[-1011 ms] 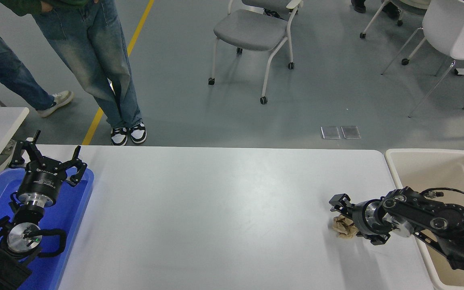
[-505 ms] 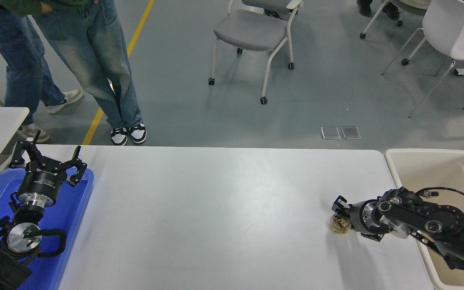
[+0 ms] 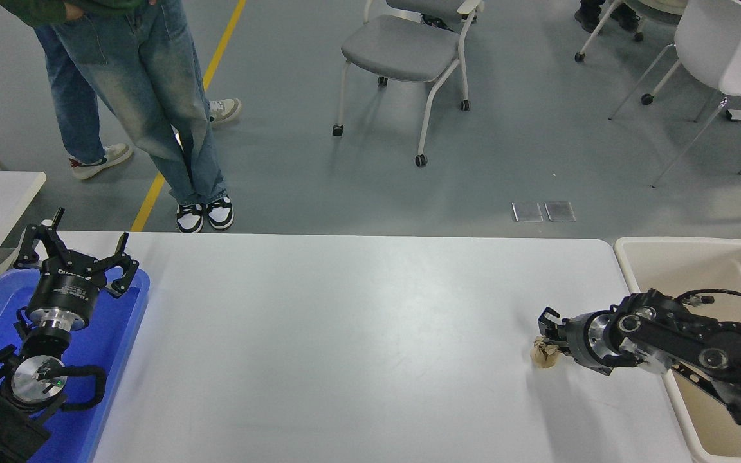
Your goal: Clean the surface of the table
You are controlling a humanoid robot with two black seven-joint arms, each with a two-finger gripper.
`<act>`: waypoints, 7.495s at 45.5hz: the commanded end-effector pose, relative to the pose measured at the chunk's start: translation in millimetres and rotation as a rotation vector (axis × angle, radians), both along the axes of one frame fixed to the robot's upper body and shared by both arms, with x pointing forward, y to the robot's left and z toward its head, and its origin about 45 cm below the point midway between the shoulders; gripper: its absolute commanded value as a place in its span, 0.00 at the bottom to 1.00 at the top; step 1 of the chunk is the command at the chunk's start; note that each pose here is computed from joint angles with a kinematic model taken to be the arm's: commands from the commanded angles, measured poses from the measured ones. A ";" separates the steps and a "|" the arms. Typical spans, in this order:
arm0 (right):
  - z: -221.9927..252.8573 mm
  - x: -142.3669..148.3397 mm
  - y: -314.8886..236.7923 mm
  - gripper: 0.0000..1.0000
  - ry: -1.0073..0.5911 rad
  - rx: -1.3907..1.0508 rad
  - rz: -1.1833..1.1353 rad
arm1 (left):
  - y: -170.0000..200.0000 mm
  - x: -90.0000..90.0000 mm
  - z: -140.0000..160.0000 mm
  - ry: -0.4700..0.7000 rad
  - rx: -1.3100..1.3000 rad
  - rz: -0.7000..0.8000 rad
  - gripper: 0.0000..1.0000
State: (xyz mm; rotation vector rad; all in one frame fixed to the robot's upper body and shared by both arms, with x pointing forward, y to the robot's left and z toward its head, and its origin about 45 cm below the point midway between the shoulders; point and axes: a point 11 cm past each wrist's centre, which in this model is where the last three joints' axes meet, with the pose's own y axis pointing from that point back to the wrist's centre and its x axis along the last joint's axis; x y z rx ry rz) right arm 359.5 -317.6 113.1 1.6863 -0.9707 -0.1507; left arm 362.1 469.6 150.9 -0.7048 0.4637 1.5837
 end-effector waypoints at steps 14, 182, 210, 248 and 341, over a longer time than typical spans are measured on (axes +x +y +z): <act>70.6 -13.1 -41.8 0.00 -0.068 0.016 0.014 | -0.3 0.6 0.6 -0.001 0.001 -0.001 1.00; 8.4 -16.8 -255.6 1.00 -0.429 -0.169 -0.674 | 0.3 -0.6 -0.4 0.000 0.000 0.002 1.00; 33.0 11.4 -246.8 1.00 -0.557 0.072 -0.858 | 0.3 -0.6 -0.4 0.000 0.000 0.002 1.00; 112.8 43.5 -183.2 1.00 -0.744 1.019 -0.832 | 0.4 -0.6 -0.4 0.000 -0.002 0.003 1.00; 36.7 32.5 -101.8 1.00 -0.881 1.250 -0.913 | -0.5 -0.4 -1.0 0.001 -0.002 0.000 1.00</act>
